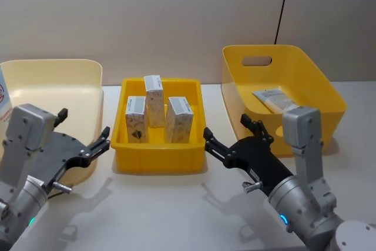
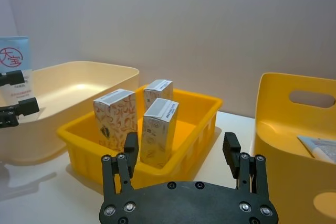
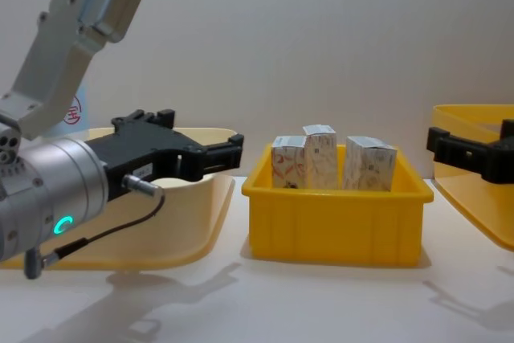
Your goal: Bimanual collaborative sorting of washing and personal care products
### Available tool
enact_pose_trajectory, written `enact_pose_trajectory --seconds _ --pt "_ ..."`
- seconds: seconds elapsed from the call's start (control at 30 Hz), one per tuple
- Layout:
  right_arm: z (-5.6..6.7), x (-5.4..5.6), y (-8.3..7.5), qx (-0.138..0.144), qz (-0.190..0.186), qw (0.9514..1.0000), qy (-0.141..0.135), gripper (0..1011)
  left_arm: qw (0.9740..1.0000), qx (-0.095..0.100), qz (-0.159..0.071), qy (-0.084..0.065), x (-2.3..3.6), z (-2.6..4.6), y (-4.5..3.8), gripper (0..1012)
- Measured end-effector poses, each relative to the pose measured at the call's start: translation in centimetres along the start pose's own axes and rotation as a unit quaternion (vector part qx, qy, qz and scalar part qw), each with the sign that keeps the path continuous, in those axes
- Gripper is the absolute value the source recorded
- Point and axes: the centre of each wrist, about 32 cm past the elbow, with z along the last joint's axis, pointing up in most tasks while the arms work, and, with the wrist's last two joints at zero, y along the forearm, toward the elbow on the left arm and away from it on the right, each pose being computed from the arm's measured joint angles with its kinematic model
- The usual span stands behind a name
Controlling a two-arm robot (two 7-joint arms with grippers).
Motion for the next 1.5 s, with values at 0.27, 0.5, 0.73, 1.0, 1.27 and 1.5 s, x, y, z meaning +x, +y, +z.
enact_pose_trajectory --seconds 0.27,0.5,0.73,1.0,1.27,1.5 --pt "0.5 -0.2 0.9 -0.004 0.008 1.0000 -0.002 1001 0.9997 -0.001 0.020 -0.011 -0.21 -0.03 0.45 1003" --pt "0.6 -0.4 1.6 -0.008 0.004 0.9999 -0.005 1001 0.9997 -0.001 0.021 -0.012 -0.23 -0.02 0.47 1003" --pt "0.7 -1.1 2.9 -0.016 -0.008 0.9998 -0.011 1001 0.9997 -0.001 0.021 -0.012 -0.24 -0.02 0.46 1003" --pt "0.7 -2.1 4.6 -0.028 -0.019 0.9993 -0.016 1001 0.9997 -0.001 0.021 -0.012 -0.25 -0.02 0.46 1003" --pt "0.5 -3.3 6.3 -0.040 -0.035 0.9985 -0.015 1001 0.9997 -0.001 0.021 -0.011 -0.25 -0.04 0.46 1003" --pt "0.2 -4.4 7.7 -0.049 -0.054 0.9973 -0.011 1001 0.9997 0.000 0.021 -0.011 -0.25 -0.04 0.46 1003"
